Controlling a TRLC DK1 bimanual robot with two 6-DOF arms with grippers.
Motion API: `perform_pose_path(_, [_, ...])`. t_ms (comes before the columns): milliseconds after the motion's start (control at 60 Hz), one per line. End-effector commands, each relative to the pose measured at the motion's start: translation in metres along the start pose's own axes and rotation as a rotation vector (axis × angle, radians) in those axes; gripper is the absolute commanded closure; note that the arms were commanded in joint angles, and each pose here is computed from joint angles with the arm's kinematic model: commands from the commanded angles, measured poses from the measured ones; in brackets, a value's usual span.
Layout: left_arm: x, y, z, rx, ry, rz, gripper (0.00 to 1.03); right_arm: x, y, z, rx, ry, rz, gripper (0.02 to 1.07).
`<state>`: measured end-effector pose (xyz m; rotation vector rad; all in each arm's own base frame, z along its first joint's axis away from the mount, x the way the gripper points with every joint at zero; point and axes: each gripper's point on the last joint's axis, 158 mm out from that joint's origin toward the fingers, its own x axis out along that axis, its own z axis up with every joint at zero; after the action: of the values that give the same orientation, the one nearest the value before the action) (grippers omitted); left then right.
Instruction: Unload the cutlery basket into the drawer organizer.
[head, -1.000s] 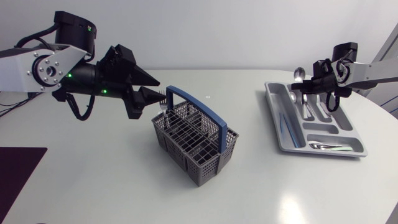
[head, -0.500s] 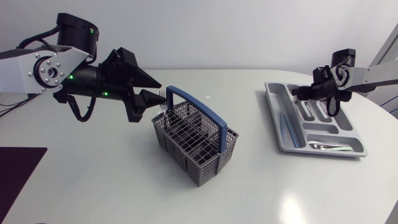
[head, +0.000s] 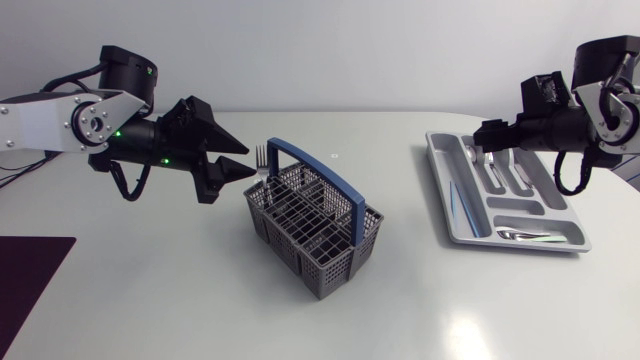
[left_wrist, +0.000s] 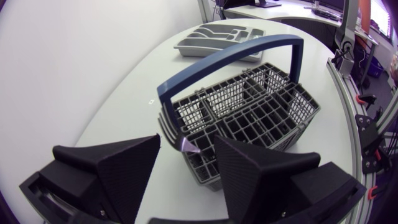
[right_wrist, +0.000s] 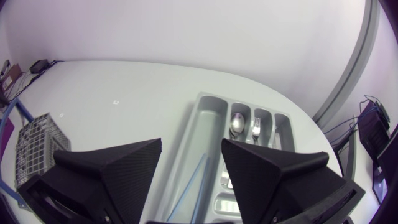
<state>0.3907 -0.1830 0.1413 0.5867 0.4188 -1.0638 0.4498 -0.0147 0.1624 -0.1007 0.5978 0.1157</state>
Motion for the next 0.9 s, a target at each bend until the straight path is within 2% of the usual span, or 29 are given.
perform_pose_path(0, [0.003,0.017,-0.003,0.001,-0.02,-0.001,0.3,-0.02,0.035,-0.007,-0.045,-0.003,0.062,0.35])
perform_pose_path(200, [0.01,0.026,0.002,-0.021,-0.074,-0.039,0.3,-0.066,0.13,-0.013,-0.171,-0.039,0.229,0.35])
perform_pose_path(267, [0.014,0.029,0.008,-0.018,-0.096,-0.052,0.35,-0.081,0.162,-0.019,-0.213,-0.051,0.286,0.35])
perform_pose_path(433, [0.023,0.023,0.013,-0.003,-0.109,-0.082,0.44,-0.104,0.218,-0.037,-0.298,-0.056,0.393,0.35])
perform_pose_path(567, [0.027,0.02,0.013,-0.001,-0.109,-0.095,0.46,-0.122,0.249,-0.043,-0.393,-0.086,0.472,0.35])
perform_pose_path(583, [0.028,0.02,0.013,-0.001,-0.108,-0.098,0.5,-0.122,0.251,-0.045,-0.404,-0.084,0.478,0.35])
perform_pose_path(700, [0.031,0.014,0.012,-0.001,-0.106,-0.111,0.63,-0.123,0.268,-0.049,-0.453,-0.078,0.506,0.34])
perform_pose_path(833, [0.033,0.011,0.009,-0.008,-0.101,-0.119,0.85,-0.124,0.281,-0.051,-0.485,-0.076,0.519,0.34])
perform_pose_path(883, [0.032,0.01,0.008,-0.006,-0.101,-0.12,0.88,-0.124,0.284,-0.051,-0.496,-0.078,0.518,0.34])
